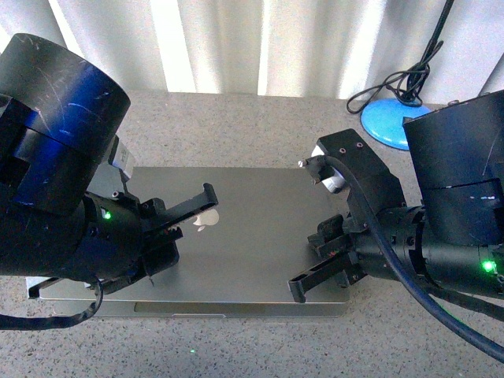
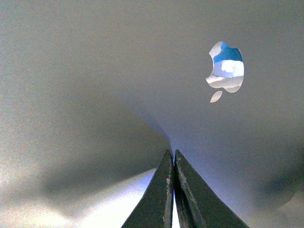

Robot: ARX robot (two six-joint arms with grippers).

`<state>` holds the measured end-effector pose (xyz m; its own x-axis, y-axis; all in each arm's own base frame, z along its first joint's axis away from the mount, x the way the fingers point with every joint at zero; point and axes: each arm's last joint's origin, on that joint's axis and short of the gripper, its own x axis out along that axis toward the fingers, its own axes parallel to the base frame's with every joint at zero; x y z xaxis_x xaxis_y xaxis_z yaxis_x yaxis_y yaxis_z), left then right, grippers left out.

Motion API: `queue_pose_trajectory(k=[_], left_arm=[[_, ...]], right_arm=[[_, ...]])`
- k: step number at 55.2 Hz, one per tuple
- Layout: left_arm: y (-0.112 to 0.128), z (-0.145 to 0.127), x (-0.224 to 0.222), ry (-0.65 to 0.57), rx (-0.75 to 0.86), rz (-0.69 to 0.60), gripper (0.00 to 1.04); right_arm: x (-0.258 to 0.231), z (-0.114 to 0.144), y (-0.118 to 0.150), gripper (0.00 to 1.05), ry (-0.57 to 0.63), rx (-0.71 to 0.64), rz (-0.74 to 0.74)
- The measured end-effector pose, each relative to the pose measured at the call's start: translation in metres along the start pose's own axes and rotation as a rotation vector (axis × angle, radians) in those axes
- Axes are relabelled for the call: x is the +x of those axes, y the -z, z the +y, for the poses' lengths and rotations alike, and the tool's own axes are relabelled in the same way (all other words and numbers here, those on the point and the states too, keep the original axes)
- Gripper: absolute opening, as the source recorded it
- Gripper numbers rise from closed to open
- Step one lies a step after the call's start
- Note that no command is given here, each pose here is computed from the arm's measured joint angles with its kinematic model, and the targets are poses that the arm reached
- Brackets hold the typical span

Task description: Close laptop

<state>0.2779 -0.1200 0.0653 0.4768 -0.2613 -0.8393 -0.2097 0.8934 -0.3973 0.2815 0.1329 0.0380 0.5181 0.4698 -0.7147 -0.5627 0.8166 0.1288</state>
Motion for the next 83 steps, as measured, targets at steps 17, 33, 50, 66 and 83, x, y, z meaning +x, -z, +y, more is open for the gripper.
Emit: queue_pose_trajectory(k=[17, 33, 50, 66, 83], left_arm=[[0.001, 0.001, 0.002, 0.014, -0.012, -0.004, 0.04], [0.004, 0.007, 0.007, 0.021, -0.041, 0.003, 0.04], [0.003, 0.015, 0.013, 0.018, -0.073, 0.000, 0.04], [0.003, 0.021, 0.015, 0.017, -0.090, -0.001, 0.04], [0.005, 0.026, 0.015, 0.017, -0.117, -0.006, 0.04]], right_arm=[[0.001, 0.004, 0.000, 0.01, -0.007, -0.008, 0.005], [0.005, 0.003, 0.006, 0.01, -0.008, -0.006, 0.020], [0.010, 0.003, 0.011, 0.01, -0.007, -0.008, 0.039], [0.011, 0.005, 0.011, 0.01, -0.004, -0.020, 0.041], [0.010, 0.005, 0.011, 0.01, 0.002, -0.034, 0.041]])
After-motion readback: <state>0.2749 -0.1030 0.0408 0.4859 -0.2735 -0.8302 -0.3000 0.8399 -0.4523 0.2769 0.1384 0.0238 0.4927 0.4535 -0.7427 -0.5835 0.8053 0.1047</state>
